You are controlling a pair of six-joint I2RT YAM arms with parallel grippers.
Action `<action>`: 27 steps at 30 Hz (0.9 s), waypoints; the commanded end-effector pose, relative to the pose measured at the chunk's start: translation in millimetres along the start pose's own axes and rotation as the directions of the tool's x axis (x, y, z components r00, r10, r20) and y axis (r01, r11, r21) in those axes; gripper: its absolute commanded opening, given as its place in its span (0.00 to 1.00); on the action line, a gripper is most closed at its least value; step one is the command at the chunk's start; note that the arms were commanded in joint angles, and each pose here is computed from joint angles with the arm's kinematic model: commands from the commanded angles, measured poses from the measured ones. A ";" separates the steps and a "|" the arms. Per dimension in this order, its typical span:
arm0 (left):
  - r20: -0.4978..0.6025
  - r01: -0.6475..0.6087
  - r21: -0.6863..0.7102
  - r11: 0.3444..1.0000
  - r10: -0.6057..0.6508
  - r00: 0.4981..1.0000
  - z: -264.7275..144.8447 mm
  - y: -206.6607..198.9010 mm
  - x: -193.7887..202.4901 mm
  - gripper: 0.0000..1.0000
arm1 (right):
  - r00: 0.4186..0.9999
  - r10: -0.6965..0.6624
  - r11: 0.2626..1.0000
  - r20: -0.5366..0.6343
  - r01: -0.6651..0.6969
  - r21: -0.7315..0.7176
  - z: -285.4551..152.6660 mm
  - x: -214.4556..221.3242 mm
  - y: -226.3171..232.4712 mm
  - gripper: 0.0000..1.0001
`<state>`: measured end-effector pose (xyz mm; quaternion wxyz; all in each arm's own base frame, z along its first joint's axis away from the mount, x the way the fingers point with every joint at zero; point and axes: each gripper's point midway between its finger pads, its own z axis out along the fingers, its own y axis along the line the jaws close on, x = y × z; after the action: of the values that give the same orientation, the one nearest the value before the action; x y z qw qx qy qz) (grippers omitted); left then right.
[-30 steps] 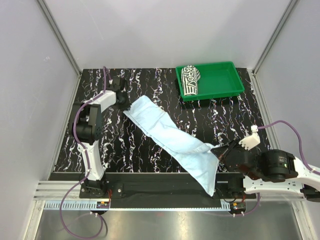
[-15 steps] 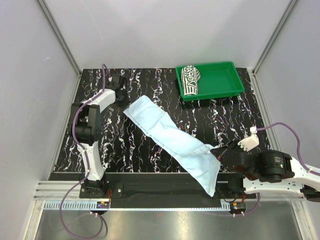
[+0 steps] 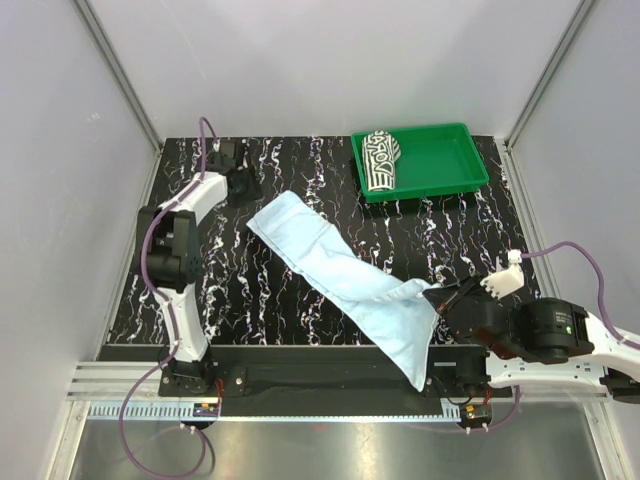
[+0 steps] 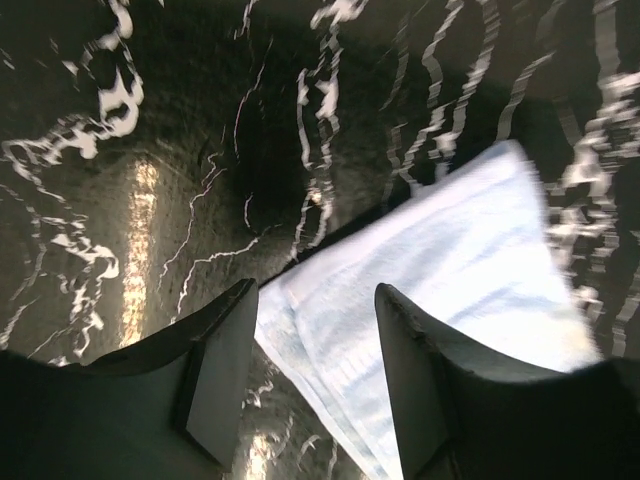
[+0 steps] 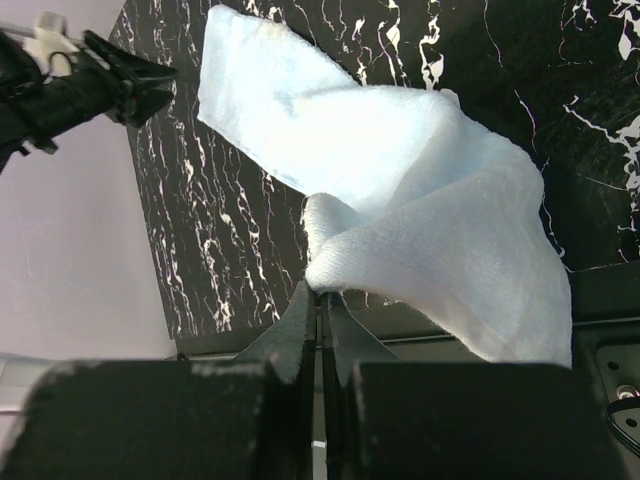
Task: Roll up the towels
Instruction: Flatten the towel
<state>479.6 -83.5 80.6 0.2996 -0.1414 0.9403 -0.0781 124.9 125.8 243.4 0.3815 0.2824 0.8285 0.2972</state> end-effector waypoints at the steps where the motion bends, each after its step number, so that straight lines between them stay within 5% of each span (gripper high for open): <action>1: -0.046 -0.011 -0.014 1.000 0.010 0.999 27.8 7.2 13.8 0.53 | 0.976 -0.207 0.964 0.065 0.192 0.182 -3.1 -25.3 -55.1 0.00; 27: -0.069 -0.040 -0.052 0.998 0.037 0.997 41.1 2.5 42.4 0.23 | 0.980 -0.194 0.966 0.052 0.181 0.187 0.0 -21.5 -71.1 0.00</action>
<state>468.3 -97.4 21.0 0.2553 -0.1278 0.9566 -0.0591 123.6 119.3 232.4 0.3796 0.2844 0.8284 0.2979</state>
